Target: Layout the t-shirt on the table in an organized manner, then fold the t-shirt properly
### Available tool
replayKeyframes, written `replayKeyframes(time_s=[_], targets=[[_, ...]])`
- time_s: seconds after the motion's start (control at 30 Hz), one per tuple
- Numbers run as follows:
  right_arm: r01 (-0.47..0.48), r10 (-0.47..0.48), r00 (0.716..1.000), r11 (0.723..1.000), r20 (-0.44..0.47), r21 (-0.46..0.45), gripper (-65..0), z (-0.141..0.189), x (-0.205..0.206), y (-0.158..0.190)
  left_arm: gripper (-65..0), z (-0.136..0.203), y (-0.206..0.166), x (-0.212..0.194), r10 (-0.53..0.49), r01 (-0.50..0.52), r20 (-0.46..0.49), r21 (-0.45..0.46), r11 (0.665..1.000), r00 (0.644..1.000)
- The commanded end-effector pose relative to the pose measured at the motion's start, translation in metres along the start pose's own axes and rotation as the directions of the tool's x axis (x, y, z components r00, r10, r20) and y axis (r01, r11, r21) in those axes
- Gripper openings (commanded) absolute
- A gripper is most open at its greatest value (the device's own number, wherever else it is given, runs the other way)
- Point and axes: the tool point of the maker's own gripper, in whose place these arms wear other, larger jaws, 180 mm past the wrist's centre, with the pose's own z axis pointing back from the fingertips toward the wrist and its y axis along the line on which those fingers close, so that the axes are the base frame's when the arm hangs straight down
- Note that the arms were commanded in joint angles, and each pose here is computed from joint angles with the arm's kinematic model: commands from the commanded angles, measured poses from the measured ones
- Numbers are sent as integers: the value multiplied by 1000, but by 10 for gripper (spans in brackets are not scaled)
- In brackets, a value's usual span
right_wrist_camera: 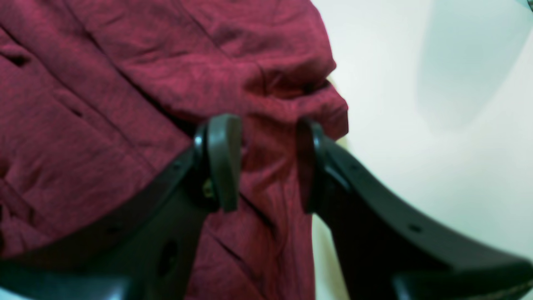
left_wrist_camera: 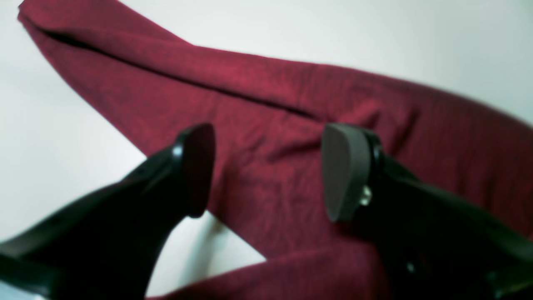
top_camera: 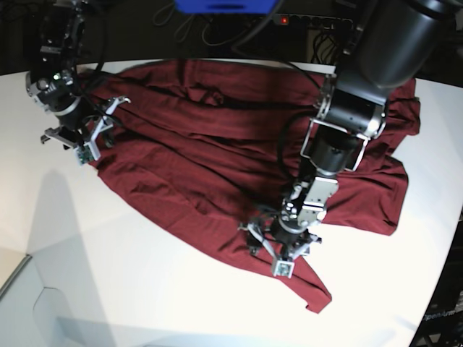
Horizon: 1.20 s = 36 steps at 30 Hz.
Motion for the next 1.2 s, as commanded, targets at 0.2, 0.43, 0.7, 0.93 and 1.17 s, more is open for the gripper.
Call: replayKeyframes(time_s=[0.2,0.43,0.7,0.93,1.17], targets=[[-9,9,999,1000,44,-8,-421,3,12,-4,-260,4,35,-27,-56,61,-101,54,997,993],[-10,10,999,1000,49,-6,-421,2,15,-4,-260,17,60,-66,-46,71,-266,83,994,963],[-10,11,998,1000,55,-6,-421,2,17,-4,-261,39,61,-86,-81,104,-314,58,993,946],[-11,12,998,1000,66,-12,-421,0,23,-7,-261,79,45,-72,-65,77,-279,33,996,958],[-12,13,997,1000,72,-14,-421,0,25,-8,-261,113,41,-61,-15,29,-257,49,998,966]])
